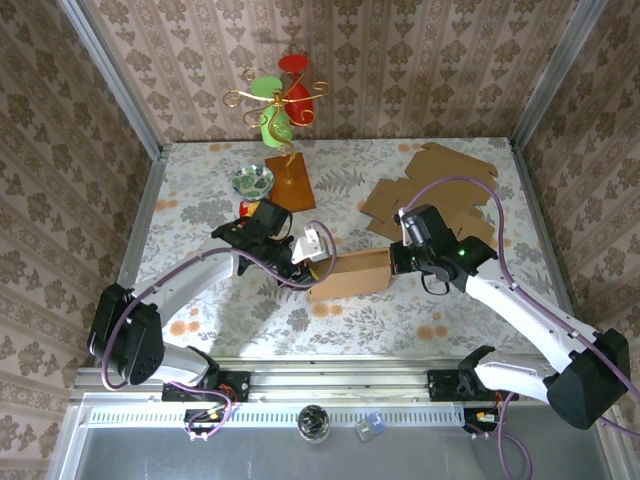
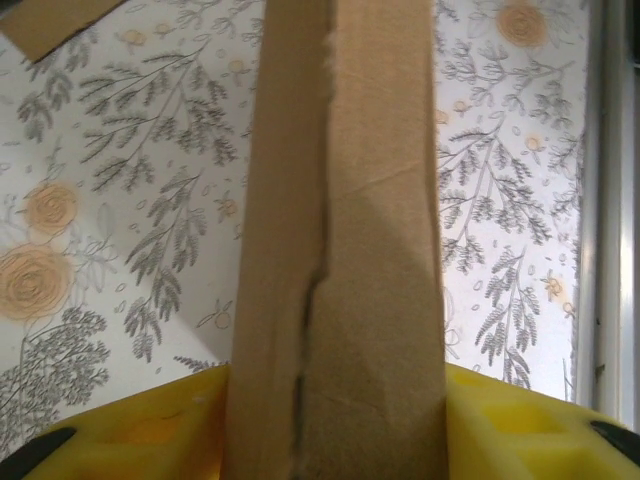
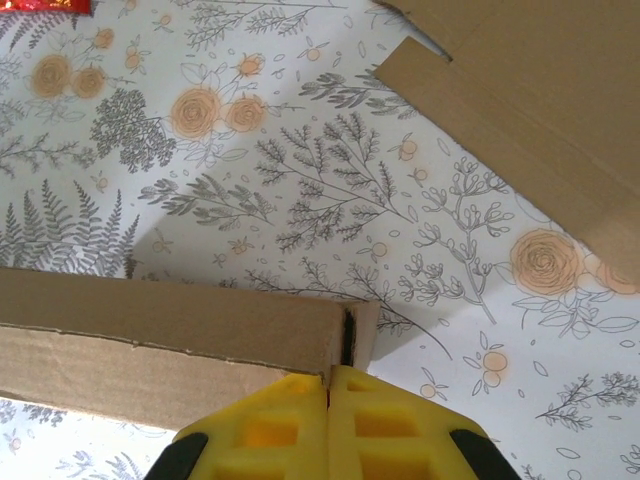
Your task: Fold the paper box
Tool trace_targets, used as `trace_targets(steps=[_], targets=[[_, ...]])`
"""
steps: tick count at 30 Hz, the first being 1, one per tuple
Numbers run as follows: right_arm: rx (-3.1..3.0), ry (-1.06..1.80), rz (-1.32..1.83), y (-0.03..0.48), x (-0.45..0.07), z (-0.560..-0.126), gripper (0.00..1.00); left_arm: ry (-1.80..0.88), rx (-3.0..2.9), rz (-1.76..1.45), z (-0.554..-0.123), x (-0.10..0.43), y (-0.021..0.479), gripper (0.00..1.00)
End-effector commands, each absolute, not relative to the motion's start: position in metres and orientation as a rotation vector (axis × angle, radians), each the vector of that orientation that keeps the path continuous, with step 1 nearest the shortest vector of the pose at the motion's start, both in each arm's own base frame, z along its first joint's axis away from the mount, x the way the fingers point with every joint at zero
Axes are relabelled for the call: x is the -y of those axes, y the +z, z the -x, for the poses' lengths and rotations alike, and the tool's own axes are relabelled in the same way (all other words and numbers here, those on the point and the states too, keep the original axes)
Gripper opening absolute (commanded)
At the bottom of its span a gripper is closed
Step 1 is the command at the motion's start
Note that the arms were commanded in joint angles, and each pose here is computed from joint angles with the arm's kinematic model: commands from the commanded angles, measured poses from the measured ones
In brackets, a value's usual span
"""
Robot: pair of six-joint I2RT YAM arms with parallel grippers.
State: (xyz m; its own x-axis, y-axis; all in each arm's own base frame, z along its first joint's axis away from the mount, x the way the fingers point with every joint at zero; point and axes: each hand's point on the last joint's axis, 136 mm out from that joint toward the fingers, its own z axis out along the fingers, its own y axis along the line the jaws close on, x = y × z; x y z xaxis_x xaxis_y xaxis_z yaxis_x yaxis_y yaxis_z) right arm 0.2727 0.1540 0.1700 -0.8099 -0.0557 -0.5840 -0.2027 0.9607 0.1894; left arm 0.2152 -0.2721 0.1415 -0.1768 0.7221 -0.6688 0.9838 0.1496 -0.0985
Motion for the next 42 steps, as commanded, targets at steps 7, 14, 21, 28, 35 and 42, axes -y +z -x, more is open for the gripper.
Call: trace_targets(steps=[7,14,21,28,35,42], targets=[[-2.548,0.23,0.143,0.161,-0.149,-0.265,0.0,-0.713,-1.988,-1.412,-0.226,0.261,0.157,0.65],[-2.546,0.209,0.139,0.161,-0.154,-0.265,0.0,-0.744,-1.995,-1.283,-0.227,0.252,0.171,0.67],[-2.55,0.2,0.118,0.162,-0.155,-0.268,0.0,-0.791,-2.093,-1.042,-0.232,0.238,0.196,0.66],[-2.555,0.206,0.114,0.165,-0.157,-0.27,0.0,-0.856,-2.207,-0.957,-0.221,0.23,0.217,0.54],[-2.559,0.207,0.112,0.165,-0.158,-0.269,0.0,-0.873,-2.266,-1.002,-0.215,0.233,0.215,0.55],[-2.561,0.209,0.105,0.164,-0.158,-0.269,0.0,-0.827,-2.286,-1.098,-0.214,0.243,0.204,0.53]])
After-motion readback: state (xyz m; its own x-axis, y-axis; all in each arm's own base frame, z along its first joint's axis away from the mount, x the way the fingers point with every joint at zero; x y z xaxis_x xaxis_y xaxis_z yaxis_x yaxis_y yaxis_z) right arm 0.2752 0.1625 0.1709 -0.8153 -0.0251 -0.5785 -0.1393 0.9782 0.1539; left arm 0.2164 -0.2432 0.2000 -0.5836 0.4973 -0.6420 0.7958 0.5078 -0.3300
